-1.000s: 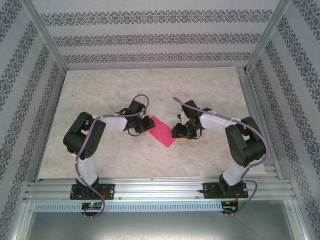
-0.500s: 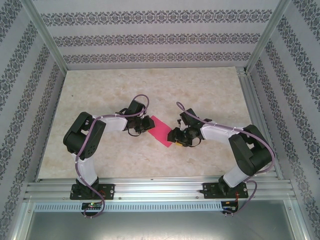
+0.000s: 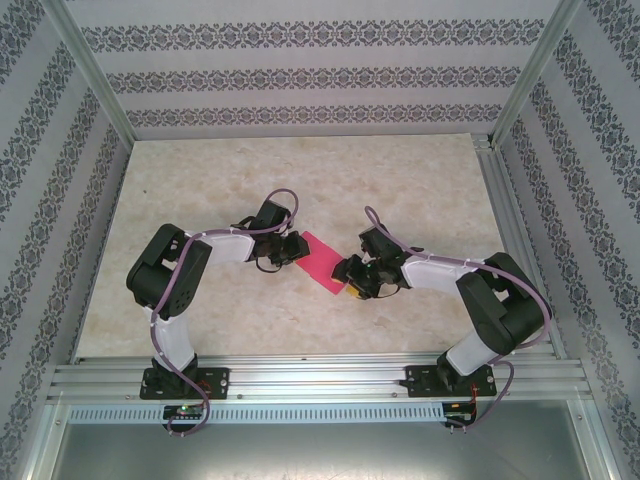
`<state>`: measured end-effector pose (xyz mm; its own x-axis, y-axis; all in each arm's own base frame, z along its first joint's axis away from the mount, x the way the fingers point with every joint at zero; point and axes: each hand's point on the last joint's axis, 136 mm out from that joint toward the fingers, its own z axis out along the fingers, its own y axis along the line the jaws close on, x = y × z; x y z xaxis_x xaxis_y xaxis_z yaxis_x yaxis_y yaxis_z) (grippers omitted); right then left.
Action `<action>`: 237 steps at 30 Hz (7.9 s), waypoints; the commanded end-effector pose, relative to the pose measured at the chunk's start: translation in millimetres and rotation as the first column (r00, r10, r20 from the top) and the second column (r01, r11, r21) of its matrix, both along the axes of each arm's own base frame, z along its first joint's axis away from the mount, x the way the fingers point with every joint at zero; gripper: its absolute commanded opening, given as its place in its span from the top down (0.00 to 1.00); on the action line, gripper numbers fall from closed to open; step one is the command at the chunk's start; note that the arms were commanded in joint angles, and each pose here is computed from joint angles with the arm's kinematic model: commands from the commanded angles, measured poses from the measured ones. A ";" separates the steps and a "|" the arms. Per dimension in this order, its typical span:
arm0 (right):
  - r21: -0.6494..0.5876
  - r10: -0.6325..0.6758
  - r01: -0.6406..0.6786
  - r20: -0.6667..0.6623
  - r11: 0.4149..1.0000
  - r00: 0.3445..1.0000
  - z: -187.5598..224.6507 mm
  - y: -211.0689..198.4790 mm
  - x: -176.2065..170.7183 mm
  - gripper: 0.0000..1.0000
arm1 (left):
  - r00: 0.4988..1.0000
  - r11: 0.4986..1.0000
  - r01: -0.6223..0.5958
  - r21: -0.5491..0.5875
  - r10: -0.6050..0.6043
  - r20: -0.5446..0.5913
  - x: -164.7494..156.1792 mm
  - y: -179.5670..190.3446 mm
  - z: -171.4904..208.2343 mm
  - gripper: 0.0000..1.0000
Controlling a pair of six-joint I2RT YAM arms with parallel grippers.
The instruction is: Fold a paper plane with a square sheet of paper (pick it up from the middle)
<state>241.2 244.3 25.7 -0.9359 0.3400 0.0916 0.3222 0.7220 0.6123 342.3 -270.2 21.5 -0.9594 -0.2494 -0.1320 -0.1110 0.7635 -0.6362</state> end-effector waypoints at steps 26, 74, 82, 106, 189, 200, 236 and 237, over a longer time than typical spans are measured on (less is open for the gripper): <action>0.088 -0.096 0.089 0.085 0.992 0.992 17.5 10.7 33.4 0.56 | 0.998 0.999 0.022 0.043 -0.020 -0.060 -15.6 5.4 -24.7 0.79; -0.425 0.343 -0.234 0.200 0.874 0.918 34.3 2.7 58.7 0.76 | 0.999 1.000 0.020 0.015 -0.020 -0.031 -6.7 -1.2 -14.1 0.80; -0.173 0.271 -0.230 0.274 0.958 0.923 40.0 39.6 50.8 0.61 | 1.000 0.999 0.008 -0.054 -0.010 -0.029 -3.2 -7.6 -8.6 0.77; -0.158 0.055 -0.010 0.281 0.987 0.958 26.1 -49.8 40.3 0.54 | 0.998 0.979 0.055 -0.197 -0.056 -0.002 5.3 -29.2 21.0 0.65; 0.105 0.090 -0.164 0.504 0.981 0.859 47.3 -7.7 29.8 0.48 | 0.975 0.964 0.124 -0.235 -0.162 -0.149 -9.3 -95.4 49.3 0.40; 0.195 0.071 -0.210 0.549 0.958 0.833 54.4 2.8 34.3 0.47 | 0.970 0.964 0.140 -0.228 -0.179 -0.164 -13.1 -105.8 45.3 0.37; 0.211 0.070 -0.204 0.511 0.956 0.857 45.1 5.2 39.8 0.44 | 0.943 0.956 0.266 -0.125 -0.285 -0.173 -34.2 -88.2 32.5 0.99; 0.206 0.074 -0.204 0.508 0.957 0.858 45.3 4.6 39.2 0.44 | 0.942 0.956 0.269 -0.119 -0.287 -0.173 -35.0 -86.4 32.2 1.00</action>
